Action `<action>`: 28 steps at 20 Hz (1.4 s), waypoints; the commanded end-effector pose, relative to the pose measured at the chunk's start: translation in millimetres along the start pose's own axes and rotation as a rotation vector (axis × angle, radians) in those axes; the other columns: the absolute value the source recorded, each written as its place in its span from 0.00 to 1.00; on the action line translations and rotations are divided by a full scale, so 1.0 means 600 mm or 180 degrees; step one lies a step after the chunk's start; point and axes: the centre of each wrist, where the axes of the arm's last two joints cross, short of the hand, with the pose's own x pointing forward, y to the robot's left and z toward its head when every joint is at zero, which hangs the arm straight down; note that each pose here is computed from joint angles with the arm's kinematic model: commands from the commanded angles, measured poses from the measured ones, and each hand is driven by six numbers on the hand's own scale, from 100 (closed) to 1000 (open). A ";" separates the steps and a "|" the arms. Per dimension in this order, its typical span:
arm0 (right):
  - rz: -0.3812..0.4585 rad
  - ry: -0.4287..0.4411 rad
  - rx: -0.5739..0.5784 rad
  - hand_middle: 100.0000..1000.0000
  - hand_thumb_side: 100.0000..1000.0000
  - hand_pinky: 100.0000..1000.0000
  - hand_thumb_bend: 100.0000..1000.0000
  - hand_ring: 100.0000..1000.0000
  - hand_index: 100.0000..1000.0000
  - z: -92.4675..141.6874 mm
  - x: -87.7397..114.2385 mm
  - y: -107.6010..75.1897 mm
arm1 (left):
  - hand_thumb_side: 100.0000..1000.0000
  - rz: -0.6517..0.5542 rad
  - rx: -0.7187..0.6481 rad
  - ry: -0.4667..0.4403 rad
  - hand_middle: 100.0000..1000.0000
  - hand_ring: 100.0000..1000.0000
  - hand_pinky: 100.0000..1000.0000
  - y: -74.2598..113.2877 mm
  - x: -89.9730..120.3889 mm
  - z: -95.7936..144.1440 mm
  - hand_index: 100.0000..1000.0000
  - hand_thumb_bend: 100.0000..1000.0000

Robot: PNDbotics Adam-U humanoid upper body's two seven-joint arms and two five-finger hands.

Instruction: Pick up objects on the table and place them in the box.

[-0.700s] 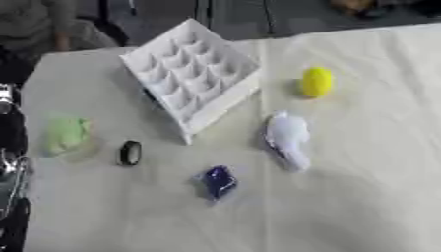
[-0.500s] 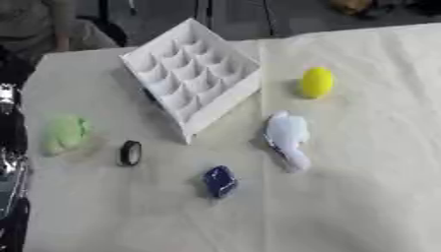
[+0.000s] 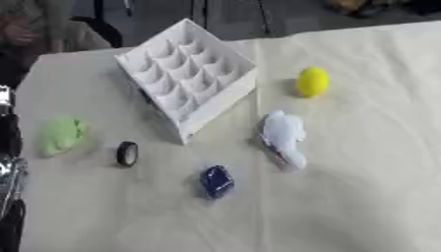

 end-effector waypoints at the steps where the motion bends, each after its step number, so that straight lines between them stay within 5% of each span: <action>1: 0.0031 -0.0105 0.0001 0.61 0.75 0.48 0.09 0.54 0.75 -0.009 0.011 -0.005 | 0.84 -0.0088 0.0004 -0.0107 0.78 0.91 1.00 0.013 0.012 -0.011 0.66 0.37; 9: 0.0040 -0.0097 -0.0005 0.62 0.77 0.49 0.11 0.54 0.75 -0.008 0.011 -0.006 | 0.80 -0.0365 -0.0070 -0.0105 0.79 0.91 1.00 0.029 0.011 -0.017 0.69 0.40; 11: 0.0048 -0.0094 -0.0006 0.62 0.77 0.49 0.10 0.54 0.75 -0.008 0.010 -0.007 | 0.77 -0.0759 -0.0220 -0.0114 0.79 0.90 0.99 0.048 0.013 -0.027 0.71 0.41; 12: 0.0051 -0.0096 -0.0004 0.62 0.77 0.49 0.11 0.54 0.75 -0.008 0.010 -0.007 | 0.65 -0.1040 -0.0354 -0.0121 0.80 0.88 0.93 0.060 0.014 -0.033 0.76 0.53; 17: 0.0049 -0.0086 0.0015 0.62 0.77 0.49 0.10 0.54 0.75 -0.007 0.010 -0.007 | 0.59 -0.2371 -0.1000 -0.0061 0.79 0.86 0.89 0.106 0.013 -0.062 0.78 0.62; 18: 0.0051 -0.0083 0.0020 0.62 0.77 0.48 0.10 0.54 0.75 -0.007 0.010 -0.007 | 0.49 -0.2671 -0.1213 0.0071 0.78 0.82 0.82 0.124 0.004 -0.065 0.87 0.70; 19: 0.0049 -0.0076 0.0026 0.62 0.77 0.48 0.10 0.54 0.75 -0.007 0.010 -0.007 | 0.58 -0.3094 -0.1532 0.0290 0.78 0.82 0.82 0.148 -0.010 -0.073 0.87 0.77; 21: 0.0050 -0.0069 0.0032 0.62 0.77 0.48 0.10 0.54 0.75 -0.007 0.010 -0.007 | 0.58 -0.3540 -0.1852 0.0565 0.78 0.82 0.82 0.177 -0.030 -0.086 0.88 0.78; 28: 0.0046 -0.0066 0.0042 0.61 0.77 0.48 0.10 0.54 0.75 -0.005 0.010 -0.005 | 0.60 -0.3763 -0.2305 0.1091 0.81 0.85 0.84 0.211 -0.093 -0.096 0.88 0.87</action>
